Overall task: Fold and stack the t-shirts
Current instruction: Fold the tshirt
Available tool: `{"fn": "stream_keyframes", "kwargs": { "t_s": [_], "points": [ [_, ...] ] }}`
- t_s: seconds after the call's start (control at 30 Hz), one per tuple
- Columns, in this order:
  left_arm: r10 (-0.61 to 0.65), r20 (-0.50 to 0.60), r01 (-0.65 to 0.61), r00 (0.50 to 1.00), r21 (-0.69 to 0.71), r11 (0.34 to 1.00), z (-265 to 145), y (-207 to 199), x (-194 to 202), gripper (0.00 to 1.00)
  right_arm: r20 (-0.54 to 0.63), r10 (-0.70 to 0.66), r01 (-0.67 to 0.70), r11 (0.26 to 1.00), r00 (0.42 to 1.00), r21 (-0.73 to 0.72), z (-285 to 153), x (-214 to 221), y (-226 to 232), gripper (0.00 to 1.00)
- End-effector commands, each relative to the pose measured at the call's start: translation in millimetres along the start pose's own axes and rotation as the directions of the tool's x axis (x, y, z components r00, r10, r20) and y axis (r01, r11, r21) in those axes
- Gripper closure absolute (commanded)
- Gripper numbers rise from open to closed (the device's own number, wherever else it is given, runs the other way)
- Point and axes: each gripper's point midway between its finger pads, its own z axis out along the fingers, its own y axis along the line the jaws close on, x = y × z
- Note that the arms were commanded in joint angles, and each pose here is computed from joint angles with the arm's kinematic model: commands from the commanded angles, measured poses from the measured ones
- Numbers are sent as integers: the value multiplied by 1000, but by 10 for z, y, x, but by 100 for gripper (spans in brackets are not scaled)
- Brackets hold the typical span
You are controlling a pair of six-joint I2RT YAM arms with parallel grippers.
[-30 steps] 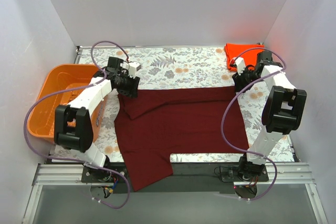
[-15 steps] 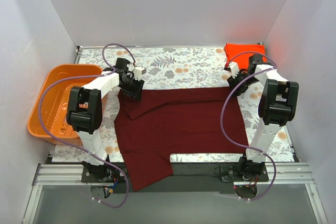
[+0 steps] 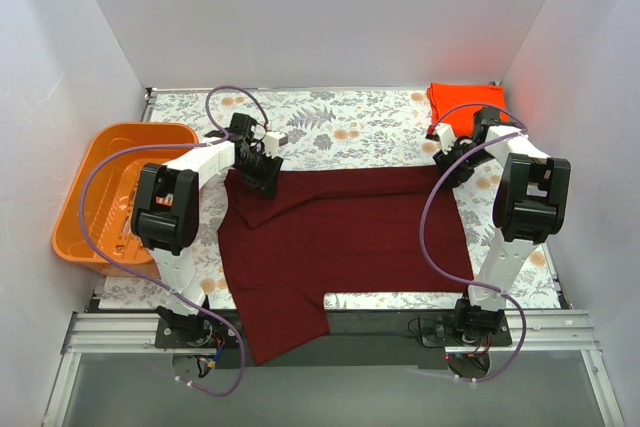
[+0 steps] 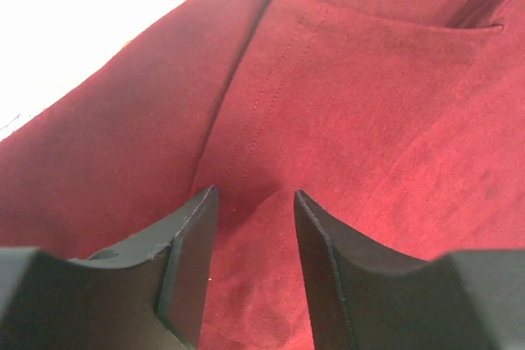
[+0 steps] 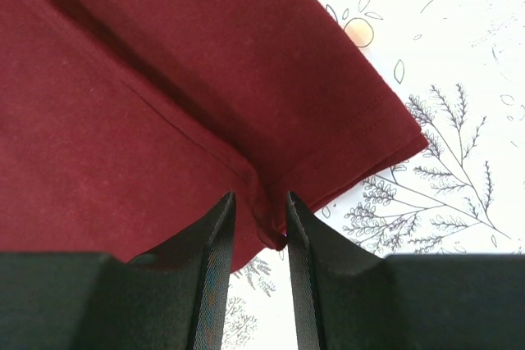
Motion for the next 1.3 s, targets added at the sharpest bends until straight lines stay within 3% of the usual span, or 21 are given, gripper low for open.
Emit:
{"fn": "stream_keyframes", "kwargs": {
  "t_s": [0.0,0.27,0.67,1.0,1.27],
  "points": [
    [32,16,-31,999,-11,999,1,-3,-51,58,17,-22,22,1000,1000,4,-161,-65,85,63],
    [56,39,-54,998,-52,997,-15,116,-284,58,-19,-42,42,999,999,-9,-153,62,161,64],
    [47,0,-47,999,-25,999,120,116,-185,59,-39,-53,52,999,998,-12,-149,137,200,66],
    [99,8,-99,995,25,995,9,-168,-215,75,-33,-38,37,999,999,-24,-123,130,212,66],
    [120,21,-121,993,52,991,-120,-331,-220,99,-28,-46,46,999,999,-10,-165,97,191,66]
  ]
}}
